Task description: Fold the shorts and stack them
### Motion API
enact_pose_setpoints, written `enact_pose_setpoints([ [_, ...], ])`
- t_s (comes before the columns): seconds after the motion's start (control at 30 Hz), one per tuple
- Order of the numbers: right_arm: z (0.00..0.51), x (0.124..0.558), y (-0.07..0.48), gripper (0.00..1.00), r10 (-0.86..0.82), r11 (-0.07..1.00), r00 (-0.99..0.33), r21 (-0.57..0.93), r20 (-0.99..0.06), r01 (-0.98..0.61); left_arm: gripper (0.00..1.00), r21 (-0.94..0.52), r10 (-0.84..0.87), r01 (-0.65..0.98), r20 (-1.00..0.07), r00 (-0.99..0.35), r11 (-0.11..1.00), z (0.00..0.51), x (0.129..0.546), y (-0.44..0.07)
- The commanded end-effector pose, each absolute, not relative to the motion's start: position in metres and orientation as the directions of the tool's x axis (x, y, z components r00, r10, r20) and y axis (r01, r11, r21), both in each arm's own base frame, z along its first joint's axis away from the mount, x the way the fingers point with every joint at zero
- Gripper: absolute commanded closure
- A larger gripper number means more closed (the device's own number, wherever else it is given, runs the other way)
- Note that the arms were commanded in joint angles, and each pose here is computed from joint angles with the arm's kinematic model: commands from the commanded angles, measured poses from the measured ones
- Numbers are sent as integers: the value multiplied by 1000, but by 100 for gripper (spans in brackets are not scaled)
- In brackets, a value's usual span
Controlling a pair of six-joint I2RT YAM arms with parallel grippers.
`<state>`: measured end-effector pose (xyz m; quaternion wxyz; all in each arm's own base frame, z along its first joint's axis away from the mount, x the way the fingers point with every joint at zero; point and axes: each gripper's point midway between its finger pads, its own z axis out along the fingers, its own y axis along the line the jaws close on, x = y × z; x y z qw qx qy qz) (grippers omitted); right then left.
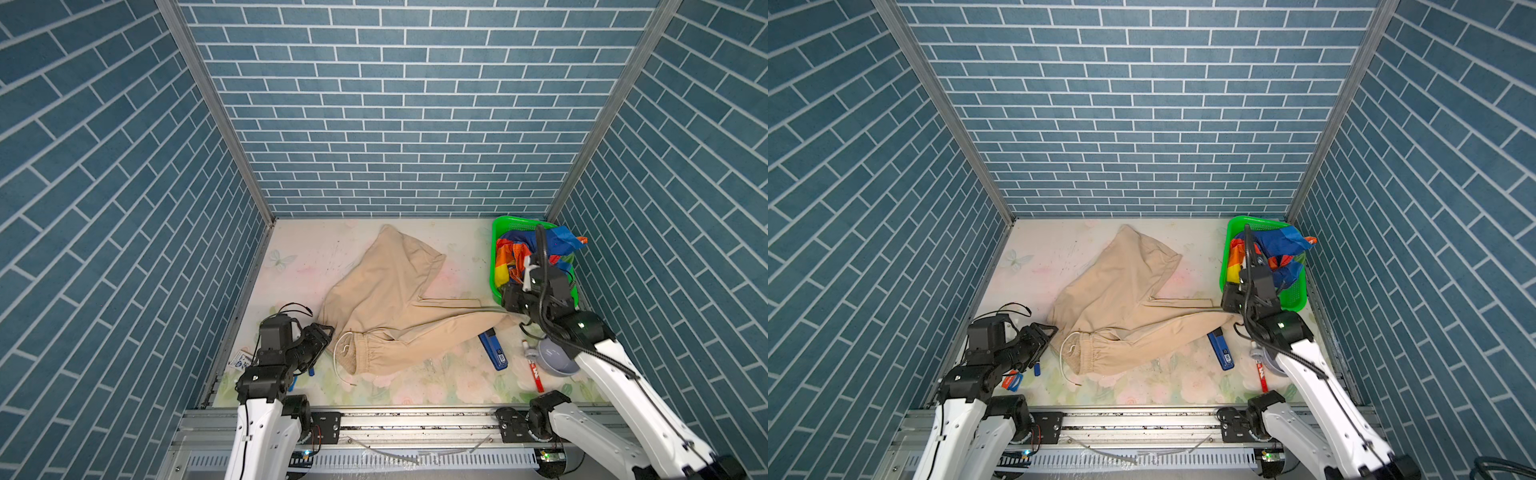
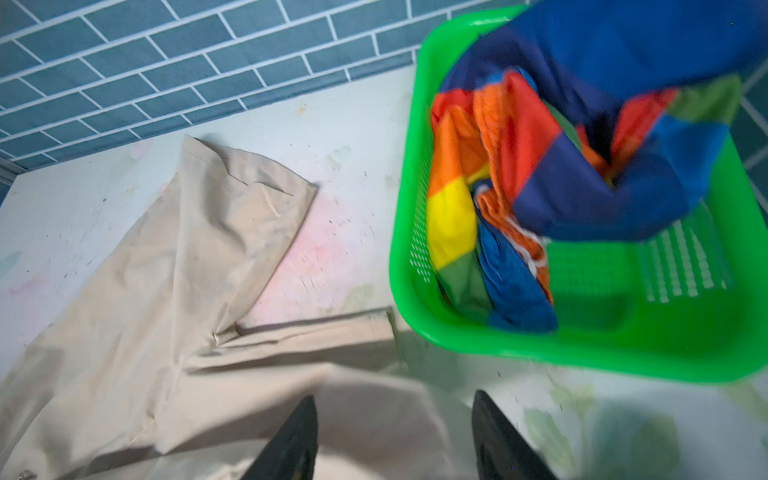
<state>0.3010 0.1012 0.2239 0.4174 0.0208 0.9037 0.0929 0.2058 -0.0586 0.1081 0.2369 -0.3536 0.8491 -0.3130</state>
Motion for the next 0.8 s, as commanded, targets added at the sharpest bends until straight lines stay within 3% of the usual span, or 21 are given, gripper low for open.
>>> enact_pose_setpoints([
  [0.0, 228, 345, 147, 34, -25, 976, -656, 125, -755, -181, 33, -675, -738, -437, -240, -631, 594, 100, 234, -52],
  [0.13, 200, 393, 185, 30, -143, 964, -707, 64, -692, -257, 36, -592, -687, -441, -284, -669, 674, 91, 259, -49],
  [0.3, 178, 441, 219, 30, -192, 949, -721, 60, -666, -308, 47, -495, -649, -476, -269, -712, 727, 70, 289, -43],
  [0.77, 140, 491, 229, 29, -205, 951, -762, 59, -614, -304, 62, -272, -545, -486, -218, -809, 831, 31, 324, -38],
])
